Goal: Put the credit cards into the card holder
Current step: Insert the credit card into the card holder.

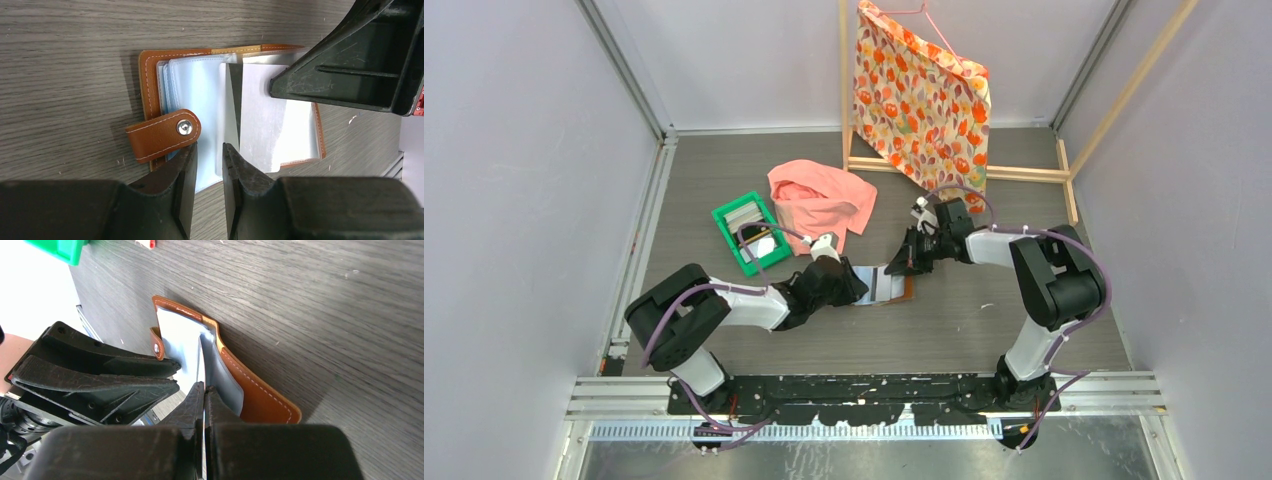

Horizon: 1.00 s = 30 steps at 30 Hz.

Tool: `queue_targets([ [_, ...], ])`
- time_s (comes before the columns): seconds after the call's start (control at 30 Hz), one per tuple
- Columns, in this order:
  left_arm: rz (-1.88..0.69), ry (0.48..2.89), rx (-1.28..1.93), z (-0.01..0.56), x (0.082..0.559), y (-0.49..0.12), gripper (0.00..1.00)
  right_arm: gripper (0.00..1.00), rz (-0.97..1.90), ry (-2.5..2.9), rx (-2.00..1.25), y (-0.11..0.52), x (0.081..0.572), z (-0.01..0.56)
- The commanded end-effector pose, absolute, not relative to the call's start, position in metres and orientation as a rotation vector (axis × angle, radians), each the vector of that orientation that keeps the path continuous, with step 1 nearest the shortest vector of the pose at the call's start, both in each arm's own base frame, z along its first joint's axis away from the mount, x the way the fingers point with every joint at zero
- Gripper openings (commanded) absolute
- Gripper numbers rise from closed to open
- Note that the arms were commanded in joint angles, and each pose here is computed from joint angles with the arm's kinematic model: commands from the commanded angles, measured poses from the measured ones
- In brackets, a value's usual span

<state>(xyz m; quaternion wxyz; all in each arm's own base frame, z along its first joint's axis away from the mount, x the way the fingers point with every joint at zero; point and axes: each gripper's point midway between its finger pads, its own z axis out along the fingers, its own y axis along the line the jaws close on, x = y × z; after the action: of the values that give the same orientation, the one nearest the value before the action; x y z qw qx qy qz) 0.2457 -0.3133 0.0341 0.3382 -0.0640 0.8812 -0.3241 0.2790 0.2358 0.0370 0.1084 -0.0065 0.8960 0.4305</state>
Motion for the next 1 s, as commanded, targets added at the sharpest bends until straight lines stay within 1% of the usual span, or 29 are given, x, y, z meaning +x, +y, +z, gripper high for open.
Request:
queue_targets([
  [0.0,-0.754,2.402,-0.159,0.004,0.229,-0.293,0.28,0.01,1.284,2.603,-0.040,0.245,0.279,0.039],
  [0.1,-0.770,2.405,-0.163,0.003,0.227,-0.293,0.29,0.01,1.299,2.609,-0.054,0.251,0.280,0.037],
  [0.37,-0.825,2.409,-0.175,0.005,0.226,-0.295,0.36,0.01,1.313,2.633,-0.069,0.261,0.280,0.030],
  [0.47,-0.832,2.412,-0.175,0.004,0.226,-0.295,0.37,0.02,1.318,2.643,-0.071,0.263,0.282,0.028],
  [0.73,-0.769,2.448,-0.179,-0.005,0.224,-0.287,0.35,0.10,1.285,2.674,-0.157,0.268,0.282,0.031],
  [0.97,-0.669,2.462,-0.183,-0.006,0.225,-0.274,0.32,0.27,1.160,2.684,-0.282,0.262,0.287,0.040],
])
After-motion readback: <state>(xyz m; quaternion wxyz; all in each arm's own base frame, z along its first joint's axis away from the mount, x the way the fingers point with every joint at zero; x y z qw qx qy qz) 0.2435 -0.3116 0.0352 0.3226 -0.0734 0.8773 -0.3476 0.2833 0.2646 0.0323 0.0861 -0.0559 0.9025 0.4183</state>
